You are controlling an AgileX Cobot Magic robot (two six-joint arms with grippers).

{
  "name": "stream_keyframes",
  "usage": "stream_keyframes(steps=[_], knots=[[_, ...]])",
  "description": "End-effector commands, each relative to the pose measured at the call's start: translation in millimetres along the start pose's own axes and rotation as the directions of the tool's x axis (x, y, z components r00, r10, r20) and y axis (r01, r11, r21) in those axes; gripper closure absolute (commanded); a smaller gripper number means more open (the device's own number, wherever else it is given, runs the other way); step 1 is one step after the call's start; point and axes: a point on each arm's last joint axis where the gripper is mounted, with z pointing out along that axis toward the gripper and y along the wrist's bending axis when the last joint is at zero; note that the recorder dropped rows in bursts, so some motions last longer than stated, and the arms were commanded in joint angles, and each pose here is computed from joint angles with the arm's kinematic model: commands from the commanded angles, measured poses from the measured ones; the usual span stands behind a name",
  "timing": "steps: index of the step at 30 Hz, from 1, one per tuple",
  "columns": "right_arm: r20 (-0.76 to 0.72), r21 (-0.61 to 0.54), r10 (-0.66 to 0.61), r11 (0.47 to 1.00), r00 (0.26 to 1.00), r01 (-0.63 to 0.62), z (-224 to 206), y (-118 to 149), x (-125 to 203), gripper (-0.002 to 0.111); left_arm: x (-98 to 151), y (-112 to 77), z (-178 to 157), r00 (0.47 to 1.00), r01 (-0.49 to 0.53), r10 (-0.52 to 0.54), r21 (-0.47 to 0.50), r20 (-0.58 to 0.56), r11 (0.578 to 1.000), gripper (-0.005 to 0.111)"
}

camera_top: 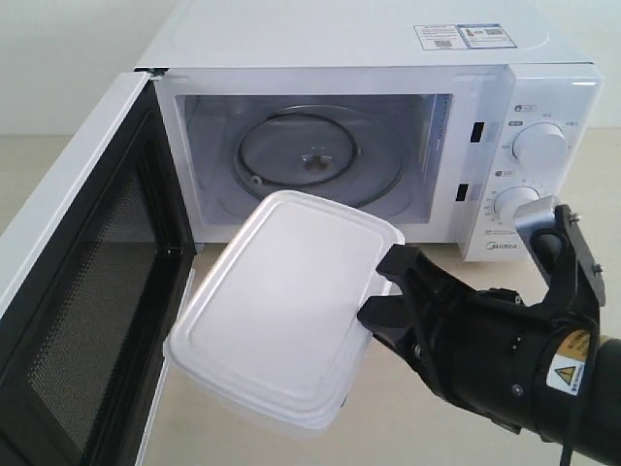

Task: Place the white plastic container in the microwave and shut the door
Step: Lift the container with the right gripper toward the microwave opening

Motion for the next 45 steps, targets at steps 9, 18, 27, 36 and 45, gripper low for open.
stream_keyframes(steps=[9,18,27,36,45], knots=[[0.174,-0.107,0.148,0.986,0.974,-0.13,0.6,6.6,-12.6,0.108,1.0,0.0,0.2,1.0,-0.004,0.004,-0.002,-0.001,1.0,0.102],[0.187,-0.138,0.277,0.957,0.943,-0.254,29.9,-5.2,-6.1,0.108,1.0,0.0,0.2,1.0,-0.004,0.004,-0.002,-0.001,1.0,0.102],[0.256,-0.132,0.323,0.945,0.911,-0.298,41.7,-16.1,-8.0,0.109,1.0,0.0,0.2,1.0,-0.004,0.004,-0.002,-0.001,1.0,0.102],[0.283,-0.087,0.243,0.97,0.928,-0.227,60.8,3.9,-10.3,0.109,1.0,0.0,0.2,1.0,-0.004,0.004,-0.002,-0.001,1.0,0.102],[0.331,-0.05,0.264,0.964,0.906,-0.262,83.2,10.5,-12.1,0.109,1.0,0.0,0.2,1.0,-0.004,0.004,-0.002,-0.001,1.0,0.102]])
